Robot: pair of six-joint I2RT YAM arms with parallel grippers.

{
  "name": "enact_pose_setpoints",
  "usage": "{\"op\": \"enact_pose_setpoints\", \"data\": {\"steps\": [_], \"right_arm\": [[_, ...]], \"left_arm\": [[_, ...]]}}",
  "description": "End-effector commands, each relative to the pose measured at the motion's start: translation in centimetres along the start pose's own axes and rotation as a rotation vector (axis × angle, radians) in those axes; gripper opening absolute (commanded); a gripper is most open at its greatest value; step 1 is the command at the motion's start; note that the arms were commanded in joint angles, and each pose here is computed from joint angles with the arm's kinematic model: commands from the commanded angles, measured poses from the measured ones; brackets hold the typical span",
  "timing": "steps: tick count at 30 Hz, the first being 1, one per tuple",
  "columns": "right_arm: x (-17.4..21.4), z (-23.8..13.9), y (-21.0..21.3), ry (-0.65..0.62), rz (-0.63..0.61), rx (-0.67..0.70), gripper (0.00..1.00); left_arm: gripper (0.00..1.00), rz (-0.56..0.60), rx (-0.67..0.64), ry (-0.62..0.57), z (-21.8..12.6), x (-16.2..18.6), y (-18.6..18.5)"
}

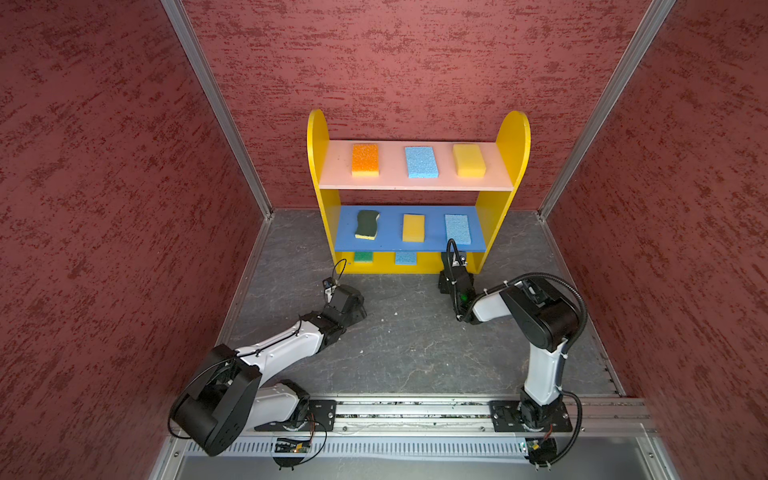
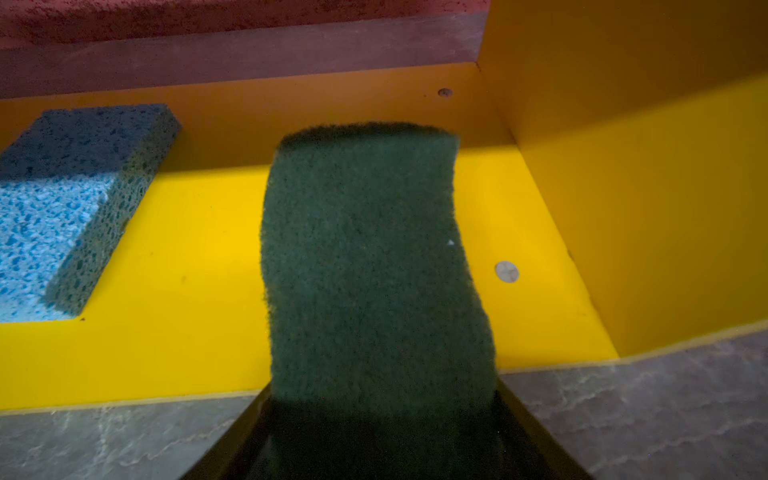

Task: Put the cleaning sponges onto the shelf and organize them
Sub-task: 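Carry the dark green sponge with the right gripper onto the yellow base, then open the right gripper to release the sponge and draw back toward the robot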

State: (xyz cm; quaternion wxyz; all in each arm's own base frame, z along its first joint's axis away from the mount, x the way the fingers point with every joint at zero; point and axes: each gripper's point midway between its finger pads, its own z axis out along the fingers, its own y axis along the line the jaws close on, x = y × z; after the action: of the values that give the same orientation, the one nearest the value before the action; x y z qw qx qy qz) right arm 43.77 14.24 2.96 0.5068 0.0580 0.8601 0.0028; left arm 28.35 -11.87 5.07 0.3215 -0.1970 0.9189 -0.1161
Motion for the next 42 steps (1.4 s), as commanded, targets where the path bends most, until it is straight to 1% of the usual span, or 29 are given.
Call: {"op": "enact_pose_setpoints", "data": {"steps": [1, 6, 17, 27, 36, 42], "right_arm": [[-1.6, 0.8, -0.2, -0.029, 0.027, 0.007, 0.74], [-1.7, 0.7, -0.2, -0.032, 0.029, 0.007, 0.78], [-2.1, 0.1, -0.3, -0.052, 0.036, -0.003, 0.83], [-4.0, -1.5, 0.6, -0.119, 0.051, -0.088, 0.87], [-5.0, -2.6, 0.8, -0.144, 0.025, -0.102, 0.88], [-5.2, -3.6, 1.2, -0.153, -0.013, -0.102, 0.89]], "left_arm": [[0.72, 0.011, 0.016, -0.015, 0.0, -0.8, -0.9], [0.72, 0.019, 0.013, -0.008, 0.3, -0.7, -1.2], [0.72, 0.022, 0.014, -0.002, 0.3, -0.5, -1.4], [0.72, 0.02, 0.021, -0.005, 0.1, -0.3, -1.3], [0.72, 0.015, 0.025, -0.009, -0.2, -0.3, -1.1], [0.72, 0.013, 0.032, -0.011, -0.5, -0.3, -1.2]]}}
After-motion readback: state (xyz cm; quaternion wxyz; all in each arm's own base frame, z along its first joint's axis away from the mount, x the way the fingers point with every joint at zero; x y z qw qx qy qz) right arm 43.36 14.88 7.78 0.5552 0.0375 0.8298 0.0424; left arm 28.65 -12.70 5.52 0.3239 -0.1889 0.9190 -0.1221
